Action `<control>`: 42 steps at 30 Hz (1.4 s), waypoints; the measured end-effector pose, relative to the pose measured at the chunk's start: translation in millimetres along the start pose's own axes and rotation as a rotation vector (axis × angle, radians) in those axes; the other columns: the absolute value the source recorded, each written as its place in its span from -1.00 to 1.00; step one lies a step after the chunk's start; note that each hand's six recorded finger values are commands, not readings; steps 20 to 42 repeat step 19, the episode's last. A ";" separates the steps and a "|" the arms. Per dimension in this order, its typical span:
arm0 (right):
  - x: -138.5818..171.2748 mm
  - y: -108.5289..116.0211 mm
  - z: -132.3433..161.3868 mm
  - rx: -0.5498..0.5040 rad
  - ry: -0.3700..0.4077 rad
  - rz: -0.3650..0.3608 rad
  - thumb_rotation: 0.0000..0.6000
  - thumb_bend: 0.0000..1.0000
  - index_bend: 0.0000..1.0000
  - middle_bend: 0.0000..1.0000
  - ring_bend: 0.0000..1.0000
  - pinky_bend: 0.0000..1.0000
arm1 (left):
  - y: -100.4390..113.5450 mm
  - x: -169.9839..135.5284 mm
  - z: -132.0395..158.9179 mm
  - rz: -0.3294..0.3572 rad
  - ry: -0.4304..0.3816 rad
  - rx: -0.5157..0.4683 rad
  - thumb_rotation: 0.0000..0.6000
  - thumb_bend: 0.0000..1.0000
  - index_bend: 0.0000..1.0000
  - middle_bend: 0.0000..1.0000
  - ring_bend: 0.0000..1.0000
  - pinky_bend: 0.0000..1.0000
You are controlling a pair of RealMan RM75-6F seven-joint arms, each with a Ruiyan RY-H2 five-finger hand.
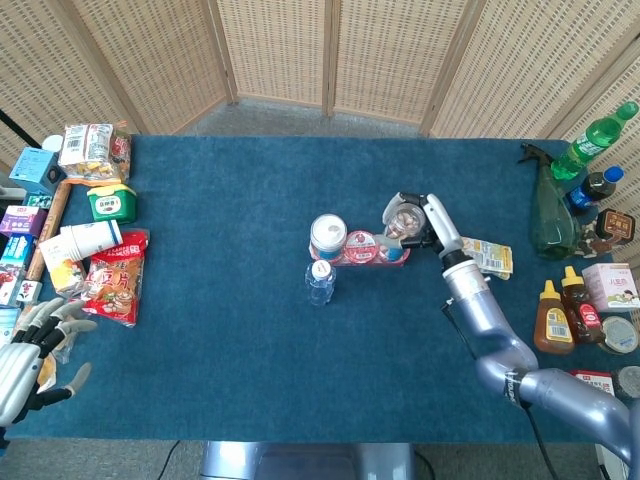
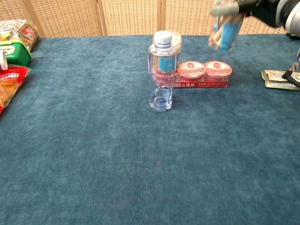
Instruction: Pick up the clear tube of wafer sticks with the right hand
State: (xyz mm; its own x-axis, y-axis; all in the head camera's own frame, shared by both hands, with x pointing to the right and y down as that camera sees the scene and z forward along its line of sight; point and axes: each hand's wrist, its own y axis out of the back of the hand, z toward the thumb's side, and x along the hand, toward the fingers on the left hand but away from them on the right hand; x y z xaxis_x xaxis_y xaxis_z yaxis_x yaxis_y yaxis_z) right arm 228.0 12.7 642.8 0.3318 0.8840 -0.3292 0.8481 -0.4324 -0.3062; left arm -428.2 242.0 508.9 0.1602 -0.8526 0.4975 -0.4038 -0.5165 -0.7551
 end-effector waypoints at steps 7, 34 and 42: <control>9.7 6.0 57.6 -0.055 0.102 -0.040 1.00 -0.78 0.16 0.99 0.83 0.89 | -2.3 2.4 0.6 -0.005 -0.010 -0.006 1.00 -0.13 -0.42 -0.68 -1.00 -1.00; 22.8 17.3 96.1 -0.053 0.138 -0.083 1.00 -0.79 0.16 0.99 0.83 0.89 | -5.0 4.2 -3.4 -0.009 -0.017 -0.021 1.00 -0.13 -0.42 -0.68 -1.00 -1.00; 22.8 17.3 96.1 -0.053 0.138 -0.083 1.00 -0.79 0.16 0.99 0.83 0.89 | -5.0 4.2 -3.4 -0.009 -0.017 -0.021 1.00 -0.13 -0.42 -0.68 -1.00 -1.00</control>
